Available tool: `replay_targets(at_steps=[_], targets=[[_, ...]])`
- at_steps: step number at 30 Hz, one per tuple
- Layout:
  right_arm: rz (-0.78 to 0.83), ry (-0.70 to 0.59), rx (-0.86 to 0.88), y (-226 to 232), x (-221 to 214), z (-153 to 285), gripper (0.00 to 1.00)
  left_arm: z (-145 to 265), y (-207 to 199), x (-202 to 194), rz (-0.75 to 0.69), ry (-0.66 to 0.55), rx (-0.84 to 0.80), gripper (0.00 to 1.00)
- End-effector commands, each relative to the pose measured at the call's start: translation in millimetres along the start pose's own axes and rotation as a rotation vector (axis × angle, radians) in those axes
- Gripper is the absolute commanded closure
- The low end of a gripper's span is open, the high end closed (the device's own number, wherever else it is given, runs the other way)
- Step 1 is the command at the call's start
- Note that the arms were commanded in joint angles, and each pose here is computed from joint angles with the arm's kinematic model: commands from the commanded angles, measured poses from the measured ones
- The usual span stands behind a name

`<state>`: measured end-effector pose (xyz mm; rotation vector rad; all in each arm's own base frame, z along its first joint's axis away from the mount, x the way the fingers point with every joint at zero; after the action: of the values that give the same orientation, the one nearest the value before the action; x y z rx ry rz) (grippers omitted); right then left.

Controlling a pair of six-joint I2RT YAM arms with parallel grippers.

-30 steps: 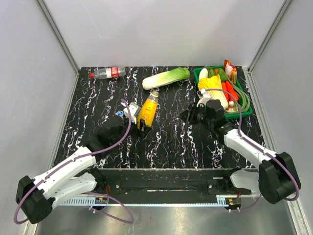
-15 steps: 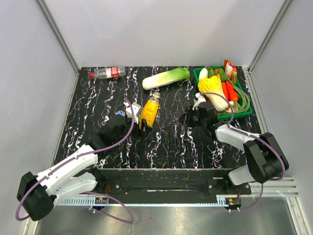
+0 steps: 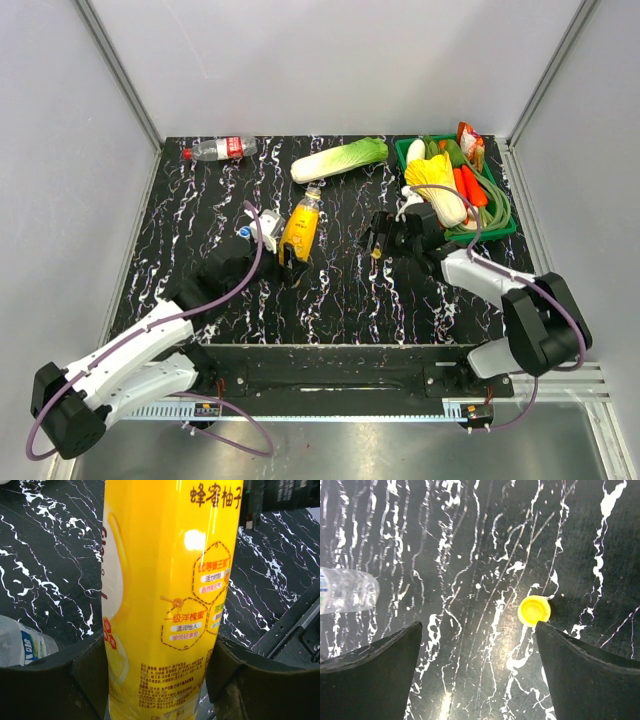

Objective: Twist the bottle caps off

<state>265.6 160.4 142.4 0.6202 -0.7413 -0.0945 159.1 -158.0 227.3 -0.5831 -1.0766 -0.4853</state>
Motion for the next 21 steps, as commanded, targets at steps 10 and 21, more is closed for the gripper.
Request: replay_targets(at_steps=[10, 21], targets=[[0.074, -0.166, 0.177, 46, 42, 59, 0.00, 13, -10, 20, 0.037, -0.044, -0.054, 0.95], [0.111, -0.195, 0.367, 81, 62, 100, 0.01, 15, -12, 23, 0.022, -0.007, -0.072, 0.94]])
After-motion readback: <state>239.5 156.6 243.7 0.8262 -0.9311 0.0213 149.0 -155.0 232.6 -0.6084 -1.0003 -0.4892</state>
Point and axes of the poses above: each gripper's point midway between its finger pads, its own z axis back along the fingers, its own y axis along the line the jaws close on, x = y × z, the point moved 10 cm from there along z, back along the fingers, and after that the axes turned 4 degrees about -z, right-handed, at the moved point
